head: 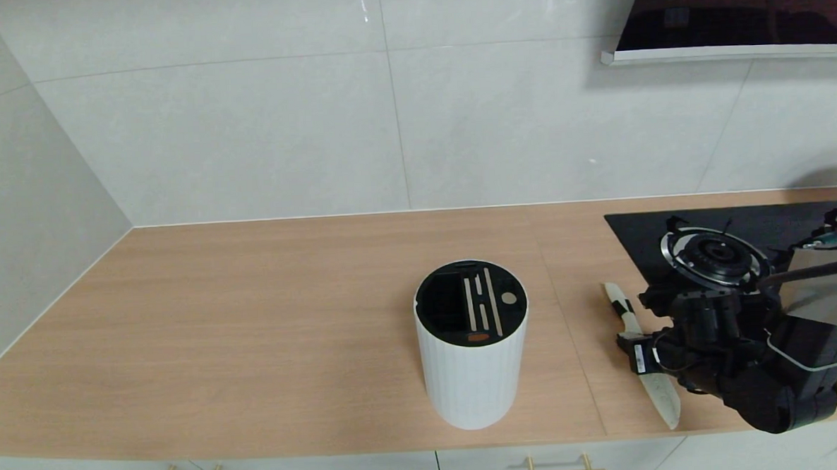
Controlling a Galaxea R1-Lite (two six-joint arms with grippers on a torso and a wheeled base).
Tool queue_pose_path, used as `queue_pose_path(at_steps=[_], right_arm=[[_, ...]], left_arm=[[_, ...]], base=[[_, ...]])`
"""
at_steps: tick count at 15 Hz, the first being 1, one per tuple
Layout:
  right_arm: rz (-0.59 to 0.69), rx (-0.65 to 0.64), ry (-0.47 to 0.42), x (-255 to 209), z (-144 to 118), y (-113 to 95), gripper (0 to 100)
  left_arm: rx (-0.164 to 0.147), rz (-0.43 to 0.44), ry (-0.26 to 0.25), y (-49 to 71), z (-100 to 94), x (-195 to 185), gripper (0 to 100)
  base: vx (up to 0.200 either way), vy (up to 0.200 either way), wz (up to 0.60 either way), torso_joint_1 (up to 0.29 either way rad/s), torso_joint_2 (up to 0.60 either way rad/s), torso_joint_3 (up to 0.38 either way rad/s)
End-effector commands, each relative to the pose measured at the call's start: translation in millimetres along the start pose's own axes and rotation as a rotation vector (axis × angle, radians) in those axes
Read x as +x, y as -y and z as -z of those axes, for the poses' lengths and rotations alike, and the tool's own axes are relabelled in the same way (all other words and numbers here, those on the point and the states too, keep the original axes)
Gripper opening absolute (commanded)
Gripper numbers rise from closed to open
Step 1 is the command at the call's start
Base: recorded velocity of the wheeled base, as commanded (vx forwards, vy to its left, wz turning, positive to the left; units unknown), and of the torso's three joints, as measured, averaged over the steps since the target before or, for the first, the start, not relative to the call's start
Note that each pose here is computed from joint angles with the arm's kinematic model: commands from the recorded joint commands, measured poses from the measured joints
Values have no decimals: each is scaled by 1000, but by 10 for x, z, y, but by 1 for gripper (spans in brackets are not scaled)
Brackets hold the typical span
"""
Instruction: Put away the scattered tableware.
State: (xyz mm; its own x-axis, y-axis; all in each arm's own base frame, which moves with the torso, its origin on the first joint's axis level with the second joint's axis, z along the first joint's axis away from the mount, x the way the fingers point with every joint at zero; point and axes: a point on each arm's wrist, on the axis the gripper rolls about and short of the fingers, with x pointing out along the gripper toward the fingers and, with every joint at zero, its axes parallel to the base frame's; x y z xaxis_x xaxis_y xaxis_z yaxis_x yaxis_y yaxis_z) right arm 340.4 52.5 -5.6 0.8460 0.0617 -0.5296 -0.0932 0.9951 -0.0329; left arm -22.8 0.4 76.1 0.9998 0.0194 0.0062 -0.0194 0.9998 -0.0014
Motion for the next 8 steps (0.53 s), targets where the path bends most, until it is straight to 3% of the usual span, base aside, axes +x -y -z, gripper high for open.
queue_pose_path(at_steps=[1, 5, 8], right_arm=[[0, -1, -11, 15, 24, -2, 0], [3, 2, 3, 20, 16, -2, 0], [15, 11, 65, -105, -173, 39, 0]], left_arm=[[0, -1, 0, 0, 0, 0, 100], [-2, -1, 0, 0, 0, 0, 100], [-2, -1, 0, 0, 0, 0, 100]], base=[[0, 0, 0, 0, 0, 0], [0, 0, 0, 0, 0, 0], [0, 0, 0, 0, 0, 0]])
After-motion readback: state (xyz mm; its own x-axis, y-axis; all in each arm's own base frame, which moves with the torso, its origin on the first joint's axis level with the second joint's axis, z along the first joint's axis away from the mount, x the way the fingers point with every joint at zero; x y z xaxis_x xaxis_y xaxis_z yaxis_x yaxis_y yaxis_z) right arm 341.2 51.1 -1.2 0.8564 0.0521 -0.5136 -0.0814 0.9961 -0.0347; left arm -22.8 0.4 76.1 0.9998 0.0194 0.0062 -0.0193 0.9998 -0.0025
